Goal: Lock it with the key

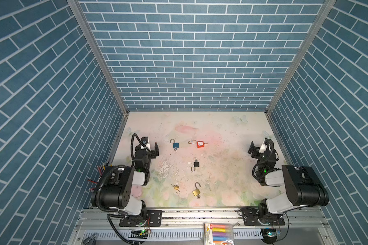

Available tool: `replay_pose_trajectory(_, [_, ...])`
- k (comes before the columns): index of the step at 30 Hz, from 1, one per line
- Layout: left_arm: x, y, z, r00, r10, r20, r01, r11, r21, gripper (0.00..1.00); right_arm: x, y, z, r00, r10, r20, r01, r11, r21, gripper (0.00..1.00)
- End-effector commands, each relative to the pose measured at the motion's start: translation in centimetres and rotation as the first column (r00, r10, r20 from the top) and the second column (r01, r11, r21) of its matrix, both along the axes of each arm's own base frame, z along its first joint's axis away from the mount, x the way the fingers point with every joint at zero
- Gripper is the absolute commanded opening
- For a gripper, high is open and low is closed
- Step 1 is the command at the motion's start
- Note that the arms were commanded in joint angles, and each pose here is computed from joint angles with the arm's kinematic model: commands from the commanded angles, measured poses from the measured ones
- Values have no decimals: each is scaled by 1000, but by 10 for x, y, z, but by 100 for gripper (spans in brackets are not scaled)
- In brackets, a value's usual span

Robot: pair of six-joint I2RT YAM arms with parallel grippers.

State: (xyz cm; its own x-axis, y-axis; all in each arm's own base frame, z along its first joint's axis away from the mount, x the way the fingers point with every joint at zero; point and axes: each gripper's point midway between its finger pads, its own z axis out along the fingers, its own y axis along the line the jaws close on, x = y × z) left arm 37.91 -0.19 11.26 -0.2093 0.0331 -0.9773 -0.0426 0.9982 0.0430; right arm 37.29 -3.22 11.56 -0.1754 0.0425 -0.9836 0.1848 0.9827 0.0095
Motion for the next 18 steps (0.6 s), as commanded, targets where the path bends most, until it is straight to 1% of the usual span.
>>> replay_pose_trajectory(1, [4, -1, 9, 999, -8, 34, 8, 1000, -4, 86, -1, 0, 0, 1000, 4, 1, -4, 1000, -10, 98])
replay_pose_trajectory(18, [5, 0, 8, 1000, -4, 29, 4, 1000, -4, 86, 0, 0, 1, 1000, 5, 2, -5, 1000, -9, 98])
